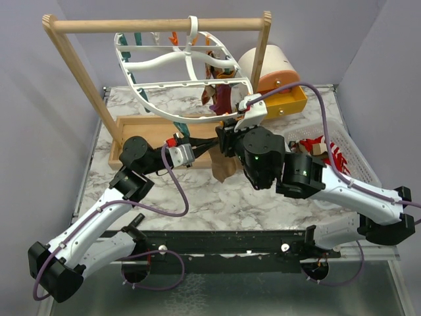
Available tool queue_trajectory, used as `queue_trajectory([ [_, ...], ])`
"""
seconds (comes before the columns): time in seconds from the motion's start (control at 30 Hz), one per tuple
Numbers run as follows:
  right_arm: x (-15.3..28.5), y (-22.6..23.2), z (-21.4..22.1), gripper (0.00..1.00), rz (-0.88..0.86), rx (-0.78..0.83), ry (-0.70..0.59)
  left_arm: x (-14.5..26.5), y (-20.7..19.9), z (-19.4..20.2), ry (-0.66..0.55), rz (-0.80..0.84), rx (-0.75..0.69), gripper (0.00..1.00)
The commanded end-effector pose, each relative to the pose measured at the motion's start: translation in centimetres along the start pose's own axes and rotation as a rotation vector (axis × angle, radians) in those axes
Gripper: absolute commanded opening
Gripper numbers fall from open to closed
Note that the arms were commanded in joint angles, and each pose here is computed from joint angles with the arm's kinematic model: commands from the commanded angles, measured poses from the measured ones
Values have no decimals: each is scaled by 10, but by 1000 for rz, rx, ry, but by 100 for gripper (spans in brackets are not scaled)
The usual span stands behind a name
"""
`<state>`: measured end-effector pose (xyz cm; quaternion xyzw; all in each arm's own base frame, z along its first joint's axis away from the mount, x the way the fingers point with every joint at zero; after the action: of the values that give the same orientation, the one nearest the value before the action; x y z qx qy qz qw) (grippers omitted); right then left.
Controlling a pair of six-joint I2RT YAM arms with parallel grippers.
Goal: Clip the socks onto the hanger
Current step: Open the clamp at the hanger.
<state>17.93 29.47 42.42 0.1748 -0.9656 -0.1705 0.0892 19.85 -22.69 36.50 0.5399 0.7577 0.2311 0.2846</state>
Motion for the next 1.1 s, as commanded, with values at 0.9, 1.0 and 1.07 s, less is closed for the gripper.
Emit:
queue_trajectory([
  [0.9, 36, 1, 2, 0, -382, 189, 67, -14, -5, -26, -141, 253, -107, 0],
  [1.0, 35, -2, 5, 0, -373, 192, 68, -14, -1, -31, -153, 237, -123, 0],
  [1.07, 35, -2, 6, 0, -376, 187, 63, -14, 0, -33, -159, 234, -129, 0],
])
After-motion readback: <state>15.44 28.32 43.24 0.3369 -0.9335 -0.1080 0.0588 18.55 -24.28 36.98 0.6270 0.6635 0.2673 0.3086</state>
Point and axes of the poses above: each gripper's point midway between its finger pads, its own x axis back along the fingers, its own y axis along the line the jaws close on, z = x × y, the point moved 5 cm from there along x, back along the fingers, and after that the axes turned 14 degrees about -x, right-handed, at the moved point
